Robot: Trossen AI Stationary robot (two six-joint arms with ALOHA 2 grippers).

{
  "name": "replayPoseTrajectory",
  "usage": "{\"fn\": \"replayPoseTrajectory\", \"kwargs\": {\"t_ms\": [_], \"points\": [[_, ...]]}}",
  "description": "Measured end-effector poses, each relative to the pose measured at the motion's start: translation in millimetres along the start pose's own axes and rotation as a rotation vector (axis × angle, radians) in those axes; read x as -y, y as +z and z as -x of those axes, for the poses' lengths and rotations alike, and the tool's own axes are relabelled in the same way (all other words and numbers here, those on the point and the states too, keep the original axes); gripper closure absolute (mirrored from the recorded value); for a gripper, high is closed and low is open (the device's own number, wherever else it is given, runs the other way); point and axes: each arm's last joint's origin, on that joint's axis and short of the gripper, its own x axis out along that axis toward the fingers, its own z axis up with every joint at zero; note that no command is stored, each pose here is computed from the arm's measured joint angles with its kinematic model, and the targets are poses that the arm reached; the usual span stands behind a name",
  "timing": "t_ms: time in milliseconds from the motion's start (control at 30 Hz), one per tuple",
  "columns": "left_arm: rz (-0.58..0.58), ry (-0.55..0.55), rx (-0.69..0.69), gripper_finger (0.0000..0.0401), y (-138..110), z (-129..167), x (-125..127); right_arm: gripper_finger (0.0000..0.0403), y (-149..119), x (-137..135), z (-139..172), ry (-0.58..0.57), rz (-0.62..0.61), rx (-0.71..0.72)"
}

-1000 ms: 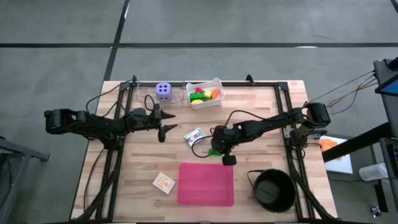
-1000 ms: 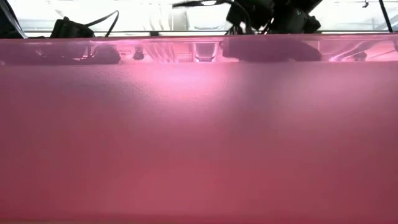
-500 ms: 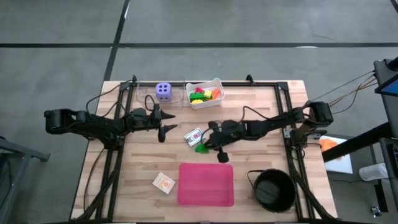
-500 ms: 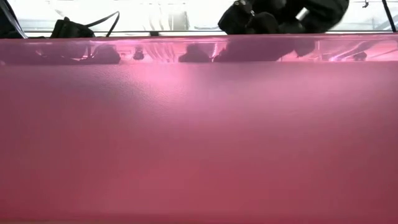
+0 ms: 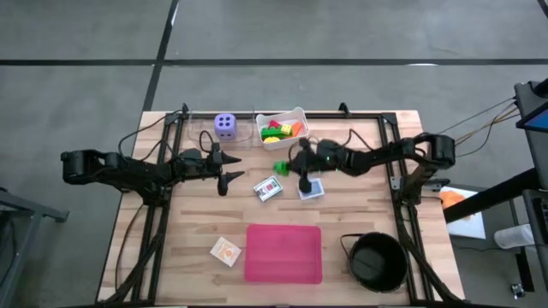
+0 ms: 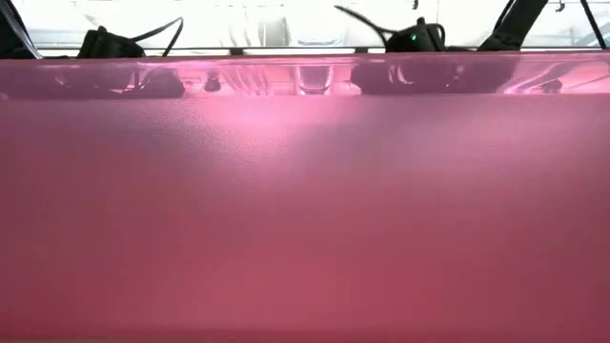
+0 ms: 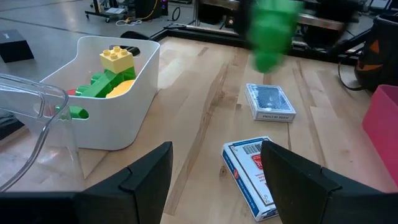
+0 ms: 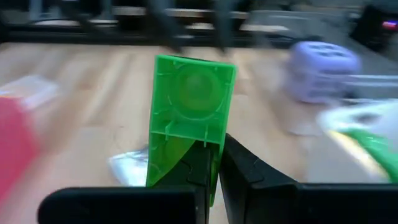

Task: Pick & Place Toys
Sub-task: Put the green two stud game piece into the white bin

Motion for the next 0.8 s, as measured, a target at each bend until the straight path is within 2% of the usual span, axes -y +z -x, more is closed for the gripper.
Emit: {"fn": "replayPoseTrajectory", "kwargs": {"t_ms": [300,433,600,800], "points": [[-0.001,0.0,0.0,0.0156,0,0,0,0.0385,6,81,17,-0.257,-0.067,0.026],[-0.001,0.0,0.0,0.0156,0,0,0,0.0385,6,108,26,-0.345,-0.105,-0.021],[-0.004,0.0,0.0,0.0156,0,0,0,0.0385,3,125,34,-0.405,-0.141,-0.08],[-0.004,0.001,0.0,0.0156,0,0,0,0.0385,1,129,36,-0.416,-0.148,-0.089]]}}
